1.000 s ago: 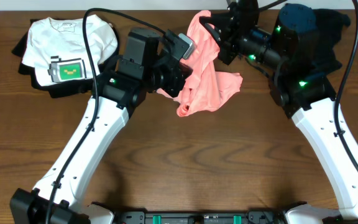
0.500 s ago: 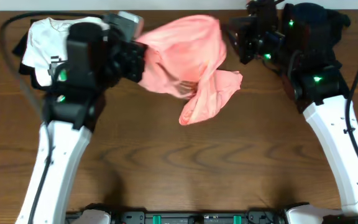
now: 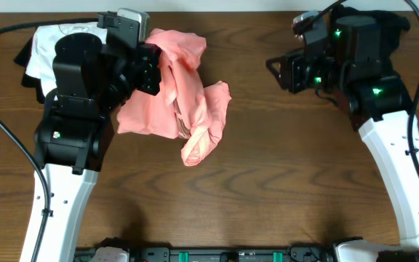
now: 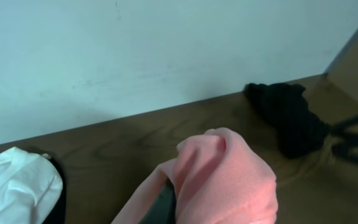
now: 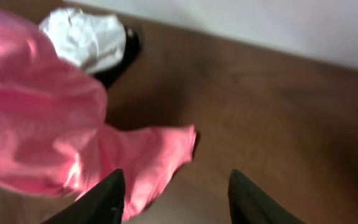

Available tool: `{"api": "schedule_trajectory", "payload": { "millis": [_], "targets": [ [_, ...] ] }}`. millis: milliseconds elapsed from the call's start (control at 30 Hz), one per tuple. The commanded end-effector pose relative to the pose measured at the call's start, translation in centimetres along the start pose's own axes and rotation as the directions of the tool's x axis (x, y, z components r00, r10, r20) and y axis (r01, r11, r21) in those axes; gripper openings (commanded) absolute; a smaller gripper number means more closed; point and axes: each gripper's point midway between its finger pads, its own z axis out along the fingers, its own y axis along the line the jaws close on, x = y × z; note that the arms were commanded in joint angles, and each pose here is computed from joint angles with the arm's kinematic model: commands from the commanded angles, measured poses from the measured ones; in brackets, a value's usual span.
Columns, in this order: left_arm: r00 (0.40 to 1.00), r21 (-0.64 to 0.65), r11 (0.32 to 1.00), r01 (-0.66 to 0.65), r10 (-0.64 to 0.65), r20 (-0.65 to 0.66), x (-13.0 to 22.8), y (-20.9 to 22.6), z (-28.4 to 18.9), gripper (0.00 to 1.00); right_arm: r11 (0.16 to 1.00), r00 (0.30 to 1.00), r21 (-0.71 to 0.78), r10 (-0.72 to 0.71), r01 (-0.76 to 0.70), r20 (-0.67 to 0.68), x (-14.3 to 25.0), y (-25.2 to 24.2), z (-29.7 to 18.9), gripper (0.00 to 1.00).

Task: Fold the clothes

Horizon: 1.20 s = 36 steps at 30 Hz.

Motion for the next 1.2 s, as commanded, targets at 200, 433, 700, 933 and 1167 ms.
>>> {"api": "schedule_trajectory", "payload": {
  "millis": [200,433,700,933,1167],
  "targets": [
    [0.999,0.0,1.0,0.017,-0.017,0.05,-1.5,-0.1,-0.4,0.06,0.958,0.972,-0.261,0.057,-0.118,-0.23,6.2,3.1,6.7,0.59],
    [0.997,-0.003,1.0,0.01,-0.01,0.074,-2.1,-0.1,-0.5,0.06,0.893,0.957,-0.423,0.029,-0.154,-0.289,8.8,5.4,10.3,0.62],
    [0.993,-0.046,0.999,0.004,0.001,0.118,-3.1,0.6,-0.6,0.06,0.867,0.949,-0.479,-0.023,-0.138,-0.316,10.9,7.7,12.3,0.62],
    [0.991,-0.073,0.997,0.011,-0.001,0.136,-3.6,1.1,-0.7,0.06,0.856,0.945,-0.503,-0.054,-0.123,-0.323,11.9,9.3,12.6,0.62],
    [0.986,-0.069,0.998,0.013,-0.001,0.167,-4.3,1.0,-0.8,0.06,0.828,0.944,-0.556,-0.124,-0.071,-0.306,12.8,12.4,13.1,0.58]
  ]
}}
